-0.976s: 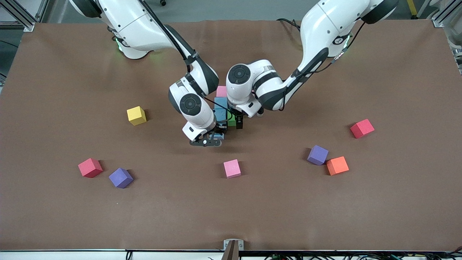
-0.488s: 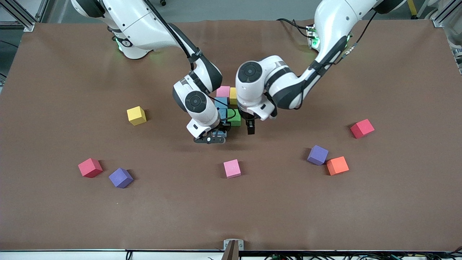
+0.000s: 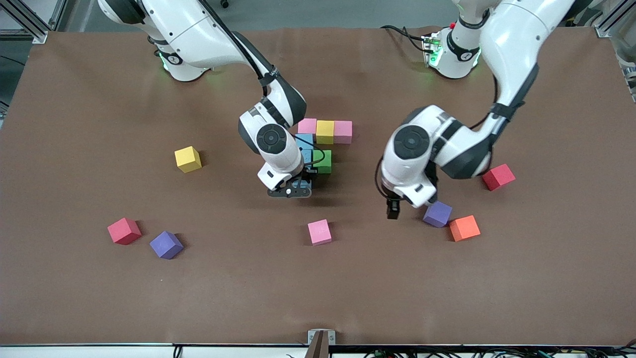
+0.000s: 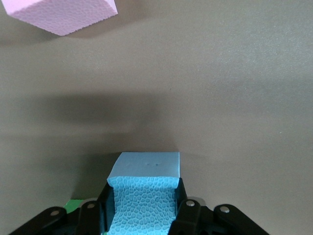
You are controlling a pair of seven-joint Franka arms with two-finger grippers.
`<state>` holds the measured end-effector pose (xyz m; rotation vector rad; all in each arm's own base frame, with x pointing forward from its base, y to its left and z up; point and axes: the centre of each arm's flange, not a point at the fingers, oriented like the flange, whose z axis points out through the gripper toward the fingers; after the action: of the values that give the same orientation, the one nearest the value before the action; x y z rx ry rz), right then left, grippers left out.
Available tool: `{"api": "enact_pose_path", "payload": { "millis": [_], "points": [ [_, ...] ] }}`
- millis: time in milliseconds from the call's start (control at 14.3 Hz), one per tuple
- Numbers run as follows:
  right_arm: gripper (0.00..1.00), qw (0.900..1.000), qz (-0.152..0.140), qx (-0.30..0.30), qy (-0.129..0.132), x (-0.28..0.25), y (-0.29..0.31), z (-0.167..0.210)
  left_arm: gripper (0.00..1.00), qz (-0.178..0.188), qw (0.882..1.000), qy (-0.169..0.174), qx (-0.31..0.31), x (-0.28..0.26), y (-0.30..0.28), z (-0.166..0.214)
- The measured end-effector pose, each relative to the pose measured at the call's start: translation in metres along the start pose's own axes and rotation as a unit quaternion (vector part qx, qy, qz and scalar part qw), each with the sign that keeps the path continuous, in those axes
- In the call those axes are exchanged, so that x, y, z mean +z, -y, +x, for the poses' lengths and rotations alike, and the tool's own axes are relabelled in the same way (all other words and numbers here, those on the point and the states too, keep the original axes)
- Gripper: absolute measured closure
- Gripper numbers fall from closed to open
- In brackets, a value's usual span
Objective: Arrange 11 blocks into digit 3
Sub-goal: 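Release the blue cube while the left gripper reaches the purple cube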
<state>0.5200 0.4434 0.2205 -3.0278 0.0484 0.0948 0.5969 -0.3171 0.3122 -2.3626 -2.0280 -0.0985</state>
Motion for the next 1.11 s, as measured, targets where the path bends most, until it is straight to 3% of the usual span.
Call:
{"api": "enact_pose_path", "payload": {
  "millis": [70,418,767,976,1115],
  "points": [
    [0.45,1.0,-0.001,0.0,0.0,0.0,0.0,0.0,0.0,0.001,1.0,0.0,0.026,0.001,-0.006,0.017],
    [0.0,1.0,0.0,0.004,-0.004,-0.002,-0.002,0.005,0.0,0.017,0.99,0.002,0.139,0.019,-0.025,0.098],
    [0.0,1.0,-0.012,0.016,0.012,-0.037,-0.006,0.028,0.0,0.034,0.971,0.015,0.238,0.044,-0.03,0.149],
    [0.0,0.999,-0.02,0.022,0.027,-0.077,-0.026,0.056,0.01,0.049,0.966,0.025,0.253,0.065,-0.027,0.15],
    [0.0,0.999,-0.02,-0.017,0.031,-0.105,-0.053,0.076,0.01,0.056,0.965,0.029,0.253,0.074,-0.024,0.149]
  ]
}}
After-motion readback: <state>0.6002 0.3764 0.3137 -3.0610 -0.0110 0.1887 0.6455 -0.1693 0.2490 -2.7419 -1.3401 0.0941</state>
